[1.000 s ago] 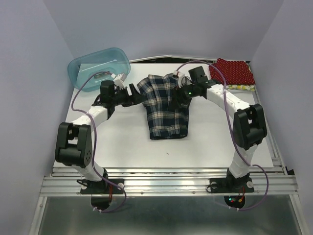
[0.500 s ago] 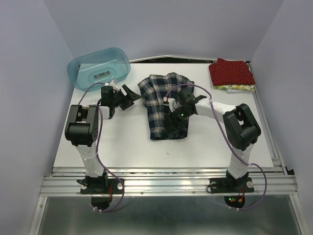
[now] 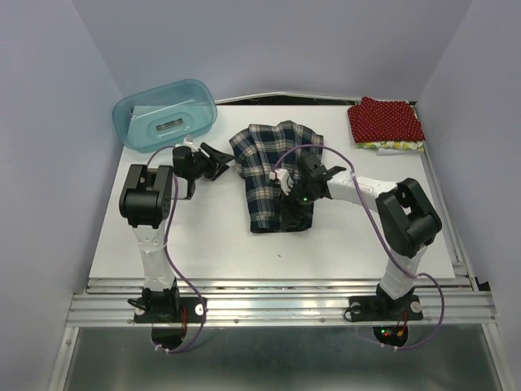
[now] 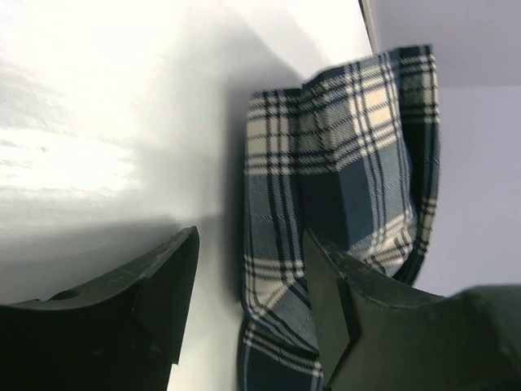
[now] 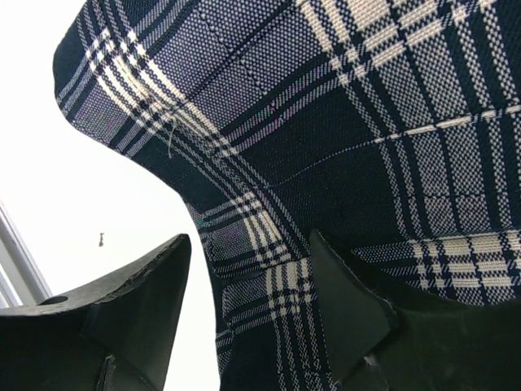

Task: Fold and stack the skirts
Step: Fold the skirt

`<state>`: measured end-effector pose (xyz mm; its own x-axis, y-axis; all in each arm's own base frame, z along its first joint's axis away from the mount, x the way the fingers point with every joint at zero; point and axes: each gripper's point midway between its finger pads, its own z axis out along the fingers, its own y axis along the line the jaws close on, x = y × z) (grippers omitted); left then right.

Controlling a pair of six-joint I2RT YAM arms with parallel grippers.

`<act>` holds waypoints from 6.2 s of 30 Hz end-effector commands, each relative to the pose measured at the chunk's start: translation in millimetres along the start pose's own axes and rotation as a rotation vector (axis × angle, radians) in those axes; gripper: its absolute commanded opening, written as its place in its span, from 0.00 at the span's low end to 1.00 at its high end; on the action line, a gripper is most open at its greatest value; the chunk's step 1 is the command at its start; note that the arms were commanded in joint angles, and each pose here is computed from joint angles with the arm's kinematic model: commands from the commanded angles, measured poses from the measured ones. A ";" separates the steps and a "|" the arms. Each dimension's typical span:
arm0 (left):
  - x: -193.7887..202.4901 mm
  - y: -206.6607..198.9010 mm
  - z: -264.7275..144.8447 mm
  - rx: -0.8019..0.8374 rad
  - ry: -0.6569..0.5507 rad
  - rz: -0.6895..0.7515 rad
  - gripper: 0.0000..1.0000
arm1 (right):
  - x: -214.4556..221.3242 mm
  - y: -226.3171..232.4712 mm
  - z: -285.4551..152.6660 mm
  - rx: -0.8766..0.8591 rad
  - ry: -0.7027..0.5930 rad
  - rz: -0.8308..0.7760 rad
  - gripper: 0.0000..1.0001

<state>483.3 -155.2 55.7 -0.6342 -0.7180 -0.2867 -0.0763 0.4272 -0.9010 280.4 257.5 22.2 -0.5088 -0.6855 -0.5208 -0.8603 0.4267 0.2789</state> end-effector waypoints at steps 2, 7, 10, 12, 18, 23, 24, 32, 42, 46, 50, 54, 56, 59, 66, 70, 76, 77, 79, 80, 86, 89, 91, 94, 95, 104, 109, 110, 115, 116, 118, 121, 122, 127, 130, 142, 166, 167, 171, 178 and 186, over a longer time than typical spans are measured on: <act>-28.8 -28.7 22.6 0.098 -0.069 0.007 0.65 | 132.1 -22.4 3.9 0.134 0.455 0.086 0.68; -27.0 -31.0 41.6 0.116 -0.058 0.002 0.65 | 63.9 -2.0 -7.9 0.035 0.234 0.135 0.70; -25.3 -35.9 51.9 0.134 -0.054 0.014 0.64 | 2.7 9.8 -26.0 -0.010 0.061 0.161 0.71; -24.7 -33.1 58.8 0.134 -0.050 0.012 0.63 | -36.2 20.5 -41.1 -0.050 -0.069 0.148 0.73; -30.5 -35.0 64.6 0.148 -0.067 0.032 0.48 | -90.4 -1.3 -46.4 0.035 -0.212 0.257 0.80; -30.9 -42.2 65.1 0.182 -0.065 0.071 0.24 | -85.5 -39.9 -6.2 0.134 -0.204 0.401 0.79; -30.9 -44.0 64.6 0.189 -0.064 0.077 0.19 | -82.4 -46.6 -0.3 0.154 -0.195 0.401 0.79; -58.2 -115.0 39.5 0.300 -0.144 0.338 0.00 | -7.1 -28.7 23.4 0.066 0.028 0.308 0.73; -114.0 -175.4 47.8 0.278 -0.260 0.776 0.00 | 39.0 17.4 20.6 -0.106 0.128 0.283 0.66; -120.4 -177.0 50.8 0.255 -0.254 0.842 0.47 | 13.9 23.0 19.0 -0.139 0.069 0.295 0.71; -125.9 -209.1 24.0 0.261 -0.284 0.970 0.98 | -25.0 20.4 8.5 -0.145 -0.026 0.261 0.79; -117.7 -241.5 -33.7 0.227 -0.273 1.265 0.99 | -68.1 24.1 -22.6 -0.128 -0.136 0.193 0.92; -103.6 -221.6 -53.3 0.168 -0.200 1.437 0.99 | -95.0 24.0 -44.3 -0.094 -0.208 0.145 0.98; -67.8 -186.5 -95.0 0.111 -0.072 1.678 0.99 | -130.5 10.5 -88.5 -0.031 -0.333 0.134 1.00; 53.0 -109.5 -163.3 0.192 0.146 2.168 0.99 | -117.2 -24.1 -101.3 0.005 -0.353 0.280 0.99; 137.2 -102.1 -183.0 0.380 0.154 2.381 0.98 | -95.9 -27.3 -72.8 -0.040 -0.286 0.335 0.96; 188.7 -70.6 -179.5 0.397 0.134 2.504 0.99 | -49.5 -46.1 -16.8 -0.051 -0.174 0.369 0.91; 201.9 -55.2 -177.8 0.413 0.171 2.529 0.99 | -37.1 -48.0 -4.9 -0.059 -0.140 0.387 0.90; 199.0 -54.4 -171.7 0.371 0.117 2.567 0.99 | -23.2 -52.1 5.3 -0.047 -0.104 0.394 0.89; 197.8 -49.0 -169.4 0.351 0.114 2.590 0.99 | -16.0 -54.6 9.7 -0.037 -0.086 0.396 0.88; 184.9 -24.9 -157.3 0.212 0.046 2.703 0.99 | 16.1 -59.7 29.5 -0.020 -0.006 0.408 0.87; 175.2 -24.1 -155.0 0.132 -0.037 2.743 0.99 | 24.3 -61.5 34.0 -0.013 0.017 0.411 0.87; 165.1 -18.9 -161.0 0.067 -0.103 2.796 0.99 | 27.0 -61.8 35.3 -0.012 0.024 0.409 0.87; 161.1 -3.9 -172.0 0.054 -0.112 2.859 0.98 | 27.5 -61.9 36.5 -0.017 0.028 0.409 0.87; 161.1 -0.6 -172.7 0.057 -0.103 2.866 0.99 | 26.9 -61.4 36.6 -0.022 0.027 0.407 0.87; 164.8 -18.7 -133.6 0.085 -0.185 2.895 0.98 | 27.0 -56.8 36.0 -0.044 0.026 0.407 0.87; 184.8 -28.7 -131.7 0.242 -0.269 2.954 0.98 | 23.2 -57.6 36.2 -0.050 0.020 0.404 0.86; 191.3 -28.5 -130.8 0.285 -0.262 2.949 0.98 | 22.5 -57.5 36.3 -0.053 0.018 0.403 0.86; 205.8 -44.9 -121.6 0.402 -0.254 2.859 0.97 | 23.2 -56.8 36.4 -0.056 0.020 0.405 0.86; 209.5 -46.2 -119.4 0.426 -0.232 2.845 0.96 | 23.4 -56.6 36.6 -0.057 0.020 0.405 0.86; 212.2 -64.7 -114.8 0.454 -0.252 2.799 0.95 | 24.6 -55.2 37.2 -0.063 0.022 0.410 0.86; 221.0 -63.4 -106.4 0.483 -0.152 2.743 0.92 | 24.0 -54.0 37.0 -0.069 0.017 0.406 0.85; 222.8 -59.8 -105.3 0.486 -0.122 2.738 0.90 | 23.0 -53.1 36.6 -0.074 0.013 0.406 0.85; 223.5 -56.1 -105.5 0.472 -0.092 2.740 0.77 | 21.5 -49.6 36.5 -0.097 0.006 0.401 0.84; 224.0 -69.1 -110.2 0.484 -0.097 2.713 0.44 | 21.1 -39.9 35.0 -0.122 0.010 0.371 0.83; 287.6 -50.7 -175.7 0.633 0.486 2.421 0.00 | -153.6 -90.1 -100.1 0.039 -0.425 0.244 0.92; 314.0 -131.0 -204.4 0.609 0.713 2.019 0.00 | -87.1 -76.2 13.4 -0.230 -0.214 0.192 0.43; 312.8 -134.3 -201.9 0.607 0.716 2.021 0.00 | -79.0 -70.4 14.6 -0.246 -0.204 0.199 0.41; 288.6 -170.7 -185.9 0.581 0.653 2.020 0.00 | -74.6 -43.3 8.8 -0.307 -0.208 0.168 0.35; 239.8 -186.7 -145.2 0.470 0.585 2.054 0.00 | -68.4 -14.6 2.4 -0.383 -0.212 0.139 0.33; 200.7 -181.6 -101.8 0.353 0.465 2.122 0.00 | -63.2 -0.6 0.9 -0.435 -0.204 0.124 0.33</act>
<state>252.6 -312.2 160.2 0.2496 0.7425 -0.6216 0.9295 -0.0036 0.3689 333.5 294.6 34.1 -0.6491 -0.4863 -0.5850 -0.7454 0.2528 0.6169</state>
